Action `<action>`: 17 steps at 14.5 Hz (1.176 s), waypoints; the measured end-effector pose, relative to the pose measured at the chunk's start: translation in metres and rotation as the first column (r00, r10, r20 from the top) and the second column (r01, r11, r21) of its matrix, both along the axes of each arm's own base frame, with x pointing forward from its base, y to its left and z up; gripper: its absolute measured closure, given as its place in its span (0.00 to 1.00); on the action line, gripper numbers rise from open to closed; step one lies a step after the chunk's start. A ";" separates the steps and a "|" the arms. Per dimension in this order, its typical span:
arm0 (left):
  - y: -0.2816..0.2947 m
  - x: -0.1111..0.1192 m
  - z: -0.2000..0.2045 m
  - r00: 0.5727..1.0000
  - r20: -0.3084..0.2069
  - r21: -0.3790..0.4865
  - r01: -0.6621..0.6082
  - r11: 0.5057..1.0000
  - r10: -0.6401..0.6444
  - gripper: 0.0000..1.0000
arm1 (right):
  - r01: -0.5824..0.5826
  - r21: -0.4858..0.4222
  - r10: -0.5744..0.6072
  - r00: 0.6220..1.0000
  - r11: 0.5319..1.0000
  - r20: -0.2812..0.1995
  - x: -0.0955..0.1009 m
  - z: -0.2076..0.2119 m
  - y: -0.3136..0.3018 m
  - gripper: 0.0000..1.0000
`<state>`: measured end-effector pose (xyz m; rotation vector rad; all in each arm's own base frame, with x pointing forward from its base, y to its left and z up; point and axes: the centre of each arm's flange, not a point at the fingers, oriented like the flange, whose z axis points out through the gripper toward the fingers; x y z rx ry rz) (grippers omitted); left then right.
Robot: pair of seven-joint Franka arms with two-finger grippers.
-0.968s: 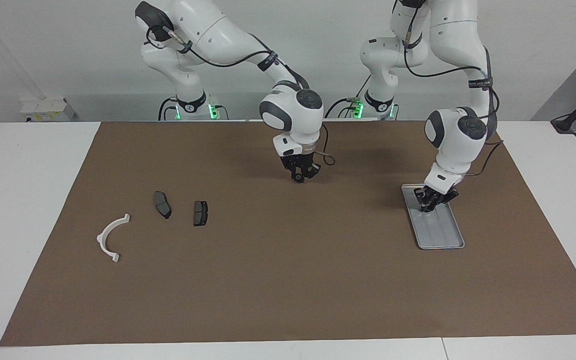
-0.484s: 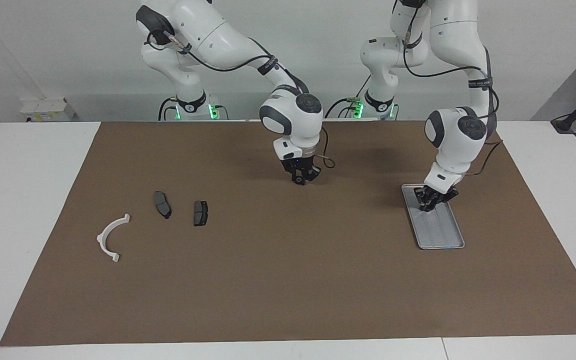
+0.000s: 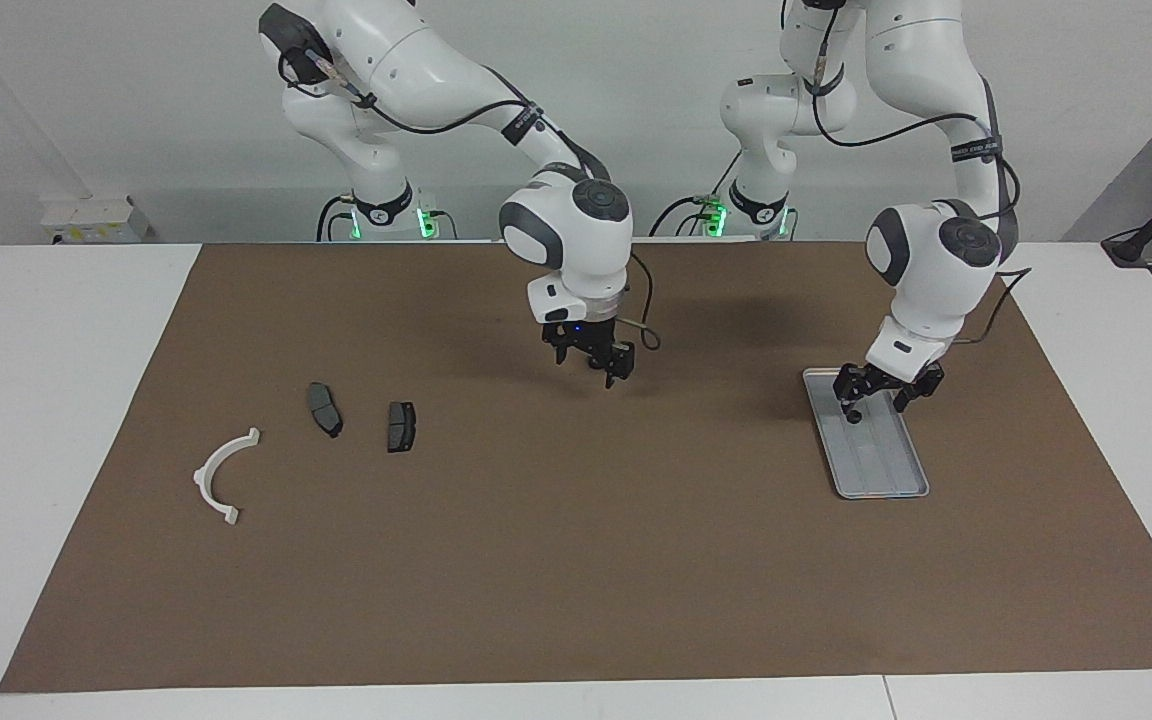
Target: Pick bearing gear from pile to tray
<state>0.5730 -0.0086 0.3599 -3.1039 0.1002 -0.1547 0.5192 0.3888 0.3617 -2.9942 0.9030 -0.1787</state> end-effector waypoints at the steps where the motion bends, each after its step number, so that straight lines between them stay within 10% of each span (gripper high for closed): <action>1: -0.009 0.003 0.008 1.000 0.004 -0.004 -0.018 1.000 0.018 0.10 | 0.000 0.005 0.000 1.000 1.000 0.022 0.009 0.013 -0.009 0.00; 10: -0.278 -0.067 0.020 0.989 -0.010 -0.064 -0.148 0.987 0.148 0.10 | -0.209 0.086 0.210 0.978 0.974 -0.009 0.077 0.092 -0.086 0.00; 17: -0.371 -0.132 -0.008 0.988 -0.048 -0.045 -0.147 0.988 0.145 0.10 | -0.522 0.059 0.524 0.850 0.851 -0.041 0.101 0.123 -0.151 0.00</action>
